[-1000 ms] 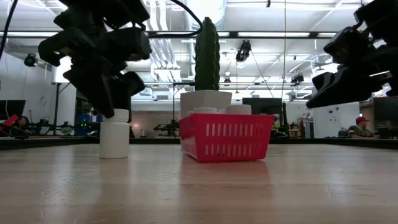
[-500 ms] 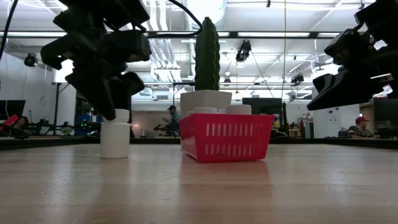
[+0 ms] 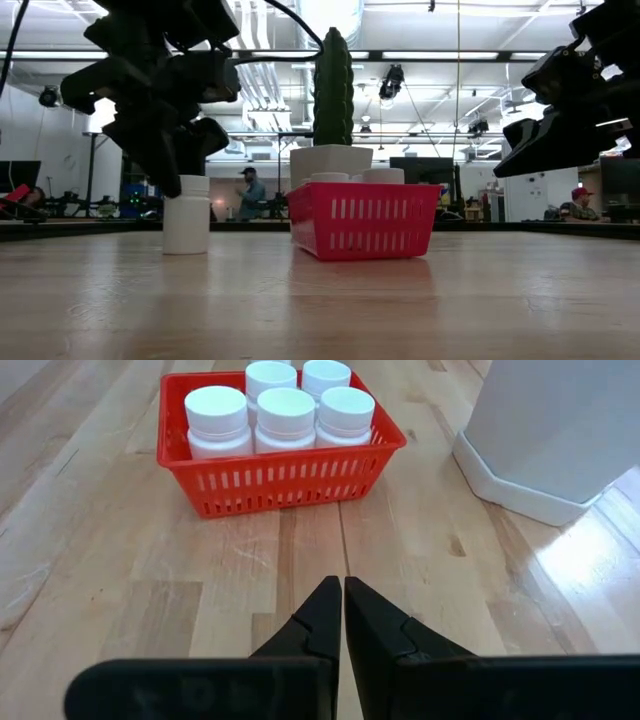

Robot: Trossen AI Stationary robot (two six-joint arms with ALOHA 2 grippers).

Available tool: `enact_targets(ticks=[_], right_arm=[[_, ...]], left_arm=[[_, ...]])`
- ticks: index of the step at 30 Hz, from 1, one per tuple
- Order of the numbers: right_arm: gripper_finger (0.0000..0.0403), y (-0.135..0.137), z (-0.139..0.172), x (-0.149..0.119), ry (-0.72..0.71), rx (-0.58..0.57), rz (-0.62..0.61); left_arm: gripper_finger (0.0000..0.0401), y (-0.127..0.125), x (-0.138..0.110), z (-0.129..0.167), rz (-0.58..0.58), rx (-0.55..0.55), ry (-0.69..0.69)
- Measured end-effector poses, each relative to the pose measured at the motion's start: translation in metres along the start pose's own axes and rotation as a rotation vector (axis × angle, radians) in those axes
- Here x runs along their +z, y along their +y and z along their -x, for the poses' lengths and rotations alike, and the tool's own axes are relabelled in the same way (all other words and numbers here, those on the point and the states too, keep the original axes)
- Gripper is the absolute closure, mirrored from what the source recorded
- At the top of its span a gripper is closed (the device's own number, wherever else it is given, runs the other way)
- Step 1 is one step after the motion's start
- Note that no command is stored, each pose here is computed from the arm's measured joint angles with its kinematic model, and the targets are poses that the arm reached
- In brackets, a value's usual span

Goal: Pick and place pill bottles into a basket
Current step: Put the white pill bottle into the red bin

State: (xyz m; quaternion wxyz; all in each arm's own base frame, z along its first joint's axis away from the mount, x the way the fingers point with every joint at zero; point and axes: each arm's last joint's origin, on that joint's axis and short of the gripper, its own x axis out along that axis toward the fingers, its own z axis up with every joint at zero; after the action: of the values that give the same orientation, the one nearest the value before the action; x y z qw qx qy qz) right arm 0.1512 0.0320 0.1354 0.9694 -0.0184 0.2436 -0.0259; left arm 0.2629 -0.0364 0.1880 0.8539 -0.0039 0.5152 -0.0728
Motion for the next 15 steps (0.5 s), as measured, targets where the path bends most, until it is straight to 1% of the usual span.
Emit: enact_targets(ticks=[7, 15], right_arm=[[0.0394, 0.0000, 0.0000, 0.0000, 0.000, 0.000, 0.000], [0.0394, 0.0000, 0.0000, 0.0000, 0.000, 0.000, -0.003]], left_arm=[[0.0243, -0.0002, 0.0012, 0.0004, -0.001, -0.003, -0.008], [0.0249, -0.0002, 0.0012, 0.0004, -0.001, -0.005, -0.008]])
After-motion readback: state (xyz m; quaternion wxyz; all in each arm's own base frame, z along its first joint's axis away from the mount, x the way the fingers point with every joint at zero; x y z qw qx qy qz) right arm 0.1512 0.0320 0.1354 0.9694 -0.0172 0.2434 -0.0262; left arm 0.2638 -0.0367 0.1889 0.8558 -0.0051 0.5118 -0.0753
